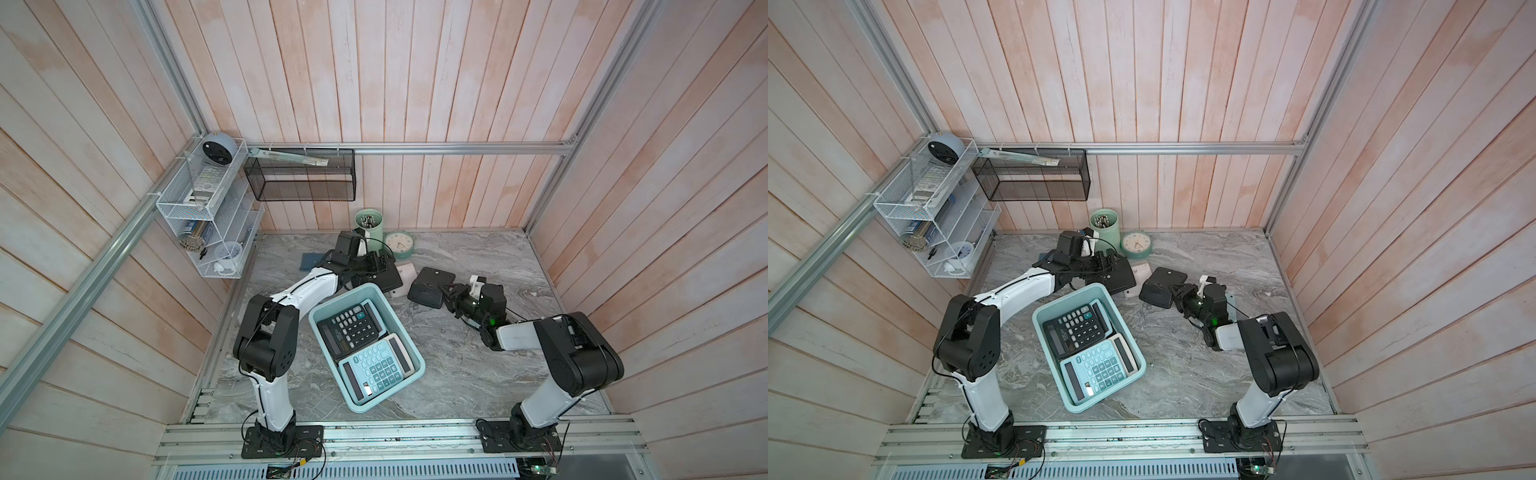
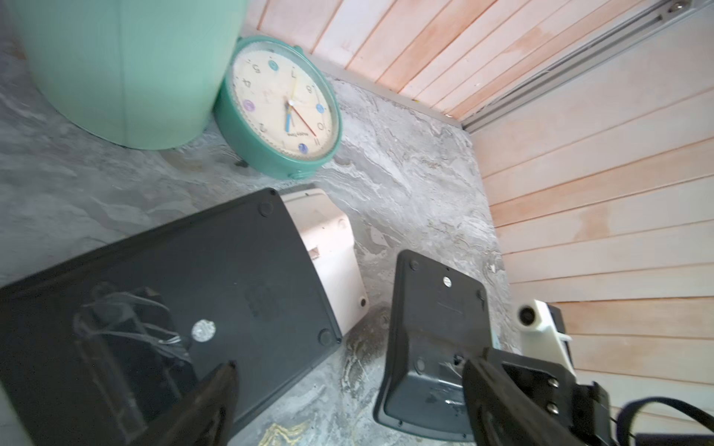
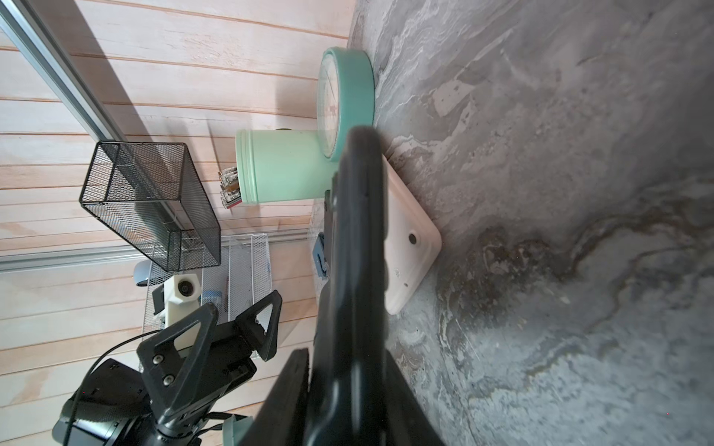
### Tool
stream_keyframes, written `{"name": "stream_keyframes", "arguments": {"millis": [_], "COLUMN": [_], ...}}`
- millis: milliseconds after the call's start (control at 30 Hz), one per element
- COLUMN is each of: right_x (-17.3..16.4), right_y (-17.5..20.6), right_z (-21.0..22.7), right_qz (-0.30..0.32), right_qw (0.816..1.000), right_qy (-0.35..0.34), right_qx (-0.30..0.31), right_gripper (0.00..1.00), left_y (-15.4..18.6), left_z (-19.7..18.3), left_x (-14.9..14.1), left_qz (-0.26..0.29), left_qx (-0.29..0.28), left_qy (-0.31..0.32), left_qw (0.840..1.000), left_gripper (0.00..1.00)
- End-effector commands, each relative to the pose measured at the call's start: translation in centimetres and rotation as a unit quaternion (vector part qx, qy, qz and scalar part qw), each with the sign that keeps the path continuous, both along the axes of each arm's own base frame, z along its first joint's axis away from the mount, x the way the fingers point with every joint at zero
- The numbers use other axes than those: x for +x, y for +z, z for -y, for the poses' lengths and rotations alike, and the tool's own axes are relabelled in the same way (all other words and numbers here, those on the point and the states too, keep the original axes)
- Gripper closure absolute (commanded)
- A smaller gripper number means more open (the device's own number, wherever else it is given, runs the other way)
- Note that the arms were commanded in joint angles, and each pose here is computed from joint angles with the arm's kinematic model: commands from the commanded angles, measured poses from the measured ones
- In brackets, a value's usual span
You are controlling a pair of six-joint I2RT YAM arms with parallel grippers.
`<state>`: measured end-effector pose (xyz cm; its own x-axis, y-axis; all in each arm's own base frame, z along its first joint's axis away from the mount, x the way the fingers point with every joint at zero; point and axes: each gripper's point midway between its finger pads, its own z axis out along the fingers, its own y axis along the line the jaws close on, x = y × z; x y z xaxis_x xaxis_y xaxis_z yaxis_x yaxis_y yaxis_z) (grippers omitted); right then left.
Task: Put the calculator in the storage box
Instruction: Pick up the calculator from the center of the board, then adjust the calculator.
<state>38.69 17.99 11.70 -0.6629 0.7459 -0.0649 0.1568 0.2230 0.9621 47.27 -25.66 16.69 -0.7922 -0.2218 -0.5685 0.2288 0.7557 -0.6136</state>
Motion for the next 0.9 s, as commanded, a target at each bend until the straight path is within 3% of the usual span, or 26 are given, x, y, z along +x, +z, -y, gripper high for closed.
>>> {"name": "stream_keyframes", "arguments": {"millis": [0,167,367,533,700,867], "right_x": [0.0,-0.7,-1.8,-2.6,-3.5,-4.2], "right_y": [2.1,4.3,7.2,8.4,8.5,8.5], "right_z": [-0.4,-0.1,0.2,0.2,-0.2,-0.4], "right_qz": [0.019,0.022,0.030,0.038,0.035,0.033], "right_qw": [0.999,0.997,0.991,0.989,0.988,0.987], "right_qy": [0.024,0.038,0.055,0.068,0.081,0.089], "right_qx": [-0.023,-0.066,-0.115,-0.126,-0.125,-0.129], "right_gripper": [0.82,0.82,0.81,0.81,0.81,0.81], "left_y": [3.7,4.3,2.9,1.1,-0.8,-3.5], "left_z": [-1.8,-3.5,-3.8,-1.7,-0.4,-1.6], "left_x": [3.0,4.6,5.6,3.9,1.1,0.9], "left_qz": [0.066,0.074,0.043,0.018,0.013,0.036], "left_qx": [0.014,0.017,0.028,-0.027,-0.043,0.042], "left_qy": [0.035,0.058,0.054,0.004,-0.013,0.024], "left_qw": [0.997,0.995,0.997,0.999,0.999,0.998], "left_gripper": [0.05,0.02,0.02,0.04,0.05,0.04]}}
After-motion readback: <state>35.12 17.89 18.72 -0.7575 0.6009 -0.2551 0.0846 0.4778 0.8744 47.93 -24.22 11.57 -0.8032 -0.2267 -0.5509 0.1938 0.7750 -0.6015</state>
